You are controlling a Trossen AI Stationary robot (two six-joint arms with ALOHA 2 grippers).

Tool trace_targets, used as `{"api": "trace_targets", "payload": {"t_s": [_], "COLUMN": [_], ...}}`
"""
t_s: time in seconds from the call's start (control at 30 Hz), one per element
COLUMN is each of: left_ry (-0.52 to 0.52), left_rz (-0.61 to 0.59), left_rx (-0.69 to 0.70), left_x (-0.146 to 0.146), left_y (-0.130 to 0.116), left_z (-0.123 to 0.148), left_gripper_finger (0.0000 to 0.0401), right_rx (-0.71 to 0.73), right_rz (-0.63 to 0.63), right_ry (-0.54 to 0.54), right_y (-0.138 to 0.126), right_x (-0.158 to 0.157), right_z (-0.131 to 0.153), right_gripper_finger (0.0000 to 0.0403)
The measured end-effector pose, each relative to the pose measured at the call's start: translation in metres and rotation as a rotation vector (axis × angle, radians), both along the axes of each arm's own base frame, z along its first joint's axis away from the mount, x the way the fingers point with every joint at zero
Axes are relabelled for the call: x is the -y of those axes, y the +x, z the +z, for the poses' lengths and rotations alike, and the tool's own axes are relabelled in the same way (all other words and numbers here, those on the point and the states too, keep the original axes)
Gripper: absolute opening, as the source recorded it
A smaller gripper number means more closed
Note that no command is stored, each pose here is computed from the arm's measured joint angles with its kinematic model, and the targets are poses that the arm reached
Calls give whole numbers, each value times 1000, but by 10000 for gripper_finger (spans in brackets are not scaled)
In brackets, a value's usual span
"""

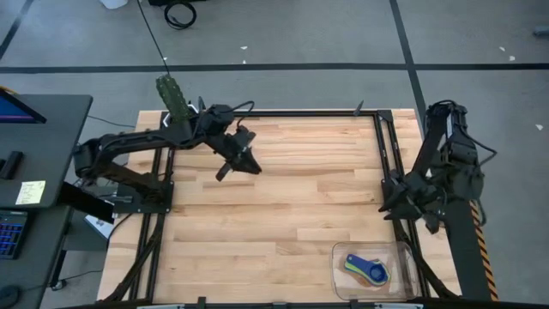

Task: Nest measuring cups in basket
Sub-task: Return to Home Position

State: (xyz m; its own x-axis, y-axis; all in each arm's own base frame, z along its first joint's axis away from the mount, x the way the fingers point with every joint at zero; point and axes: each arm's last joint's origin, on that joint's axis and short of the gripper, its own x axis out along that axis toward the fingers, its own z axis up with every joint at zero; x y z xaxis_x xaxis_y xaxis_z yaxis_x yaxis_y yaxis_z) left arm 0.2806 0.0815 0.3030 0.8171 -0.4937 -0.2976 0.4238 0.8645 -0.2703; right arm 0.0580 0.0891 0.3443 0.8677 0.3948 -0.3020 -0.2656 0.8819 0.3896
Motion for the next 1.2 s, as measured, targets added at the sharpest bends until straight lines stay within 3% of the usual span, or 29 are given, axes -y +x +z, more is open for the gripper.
{"api": "trace_targets", "payload": {"t_s": [0.27,0.5,1.03,1.2], "left_ry": [46,43,84,75], "left_rz": [198,316,615,624], "left_rx": [13,130,221,307], "left_x": [5,22,53,60], "left_y": [-27,-80,-185,-203], "left_z": [5,6,-26,-35], "left_gripper_finger": [52,52,52,52], "right_rx": [85,143,173,181], "right_rz": [124,188,191,175], "right_ry": [32,84,33,24], "right_y": [-16,-28,-46,-46], "right_x": [32,58,100,100], "right_z": [-17,-30,-49,-50], "right_gripper_finger": [114,114,114,114]}}
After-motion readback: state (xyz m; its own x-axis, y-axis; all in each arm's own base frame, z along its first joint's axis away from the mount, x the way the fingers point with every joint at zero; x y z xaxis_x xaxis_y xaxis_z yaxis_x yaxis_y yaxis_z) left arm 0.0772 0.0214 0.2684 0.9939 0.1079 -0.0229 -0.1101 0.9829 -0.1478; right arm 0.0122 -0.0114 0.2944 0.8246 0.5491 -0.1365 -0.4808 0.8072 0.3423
